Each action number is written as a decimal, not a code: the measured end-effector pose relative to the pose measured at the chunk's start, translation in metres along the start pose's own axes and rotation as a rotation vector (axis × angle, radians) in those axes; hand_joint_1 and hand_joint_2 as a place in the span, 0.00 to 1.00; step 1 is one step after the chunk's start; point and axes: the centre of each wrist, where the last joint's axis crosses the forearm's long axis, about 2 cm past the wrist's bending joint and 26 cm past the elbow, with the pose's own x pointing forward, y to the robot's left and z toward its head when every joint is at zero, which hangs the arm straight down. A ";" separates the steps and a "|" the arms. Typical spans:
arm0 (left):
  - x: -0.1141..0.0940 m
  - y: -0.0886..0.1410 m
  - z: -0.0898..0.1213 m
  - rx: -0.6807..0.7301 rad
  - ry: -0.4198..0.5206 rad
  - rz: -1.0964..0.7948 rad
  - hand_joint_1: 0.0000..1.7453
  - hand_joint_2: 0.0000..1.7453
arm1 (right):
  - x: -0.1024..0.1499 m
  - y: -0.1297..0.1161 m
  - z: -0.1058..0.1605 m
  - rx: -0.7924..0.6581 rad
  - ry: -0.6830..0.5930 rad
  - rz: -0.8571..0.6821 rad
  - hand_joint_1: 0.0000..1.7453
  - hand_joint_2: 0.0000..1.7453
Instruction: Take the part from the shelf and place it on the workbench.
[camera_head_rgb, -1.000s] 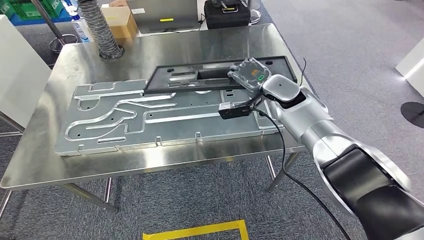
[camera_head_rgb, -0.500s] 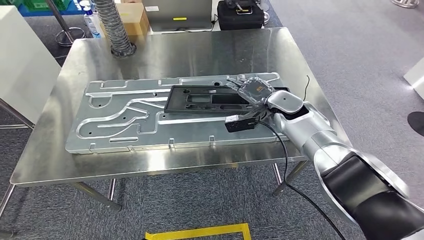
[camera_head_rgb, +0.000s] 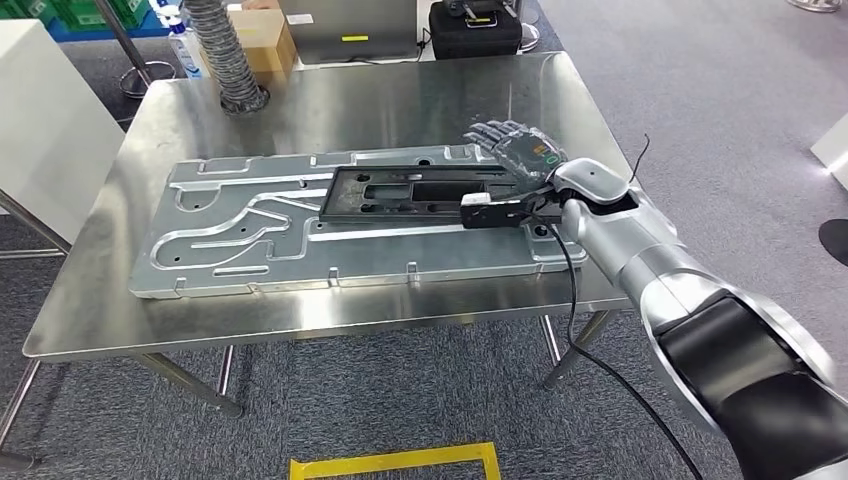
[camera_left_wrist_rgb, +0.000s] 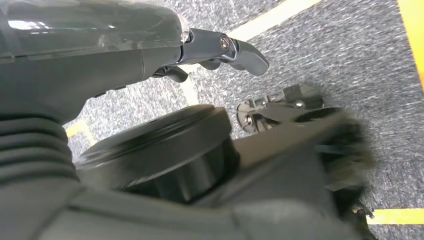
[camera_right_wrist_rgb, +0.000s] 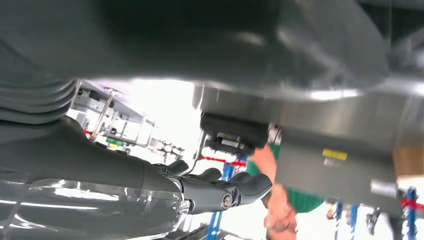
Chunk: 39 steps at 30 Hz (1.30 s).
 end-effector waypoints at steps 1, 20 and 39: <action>-0.001 0.000 0.000 -0.001 0.001 0.004 0.00 0.00 | -0.003 -0.007 -0.001 -0.016 0.006 -0.005 0.00 0.00; -0.023 -0.001 0.002 0.001 0.036 0.124 0.00 0.00 | 0.001 -0.055 -0.017 -0.305 0.062 -0.308 0.00 0.00; -0.034 0.003 0.003 0.023 0.070 0.153 0.00 0.00 | 0.085 0.303 0.275 -0.273 1.041 -1.075 0.00 0.00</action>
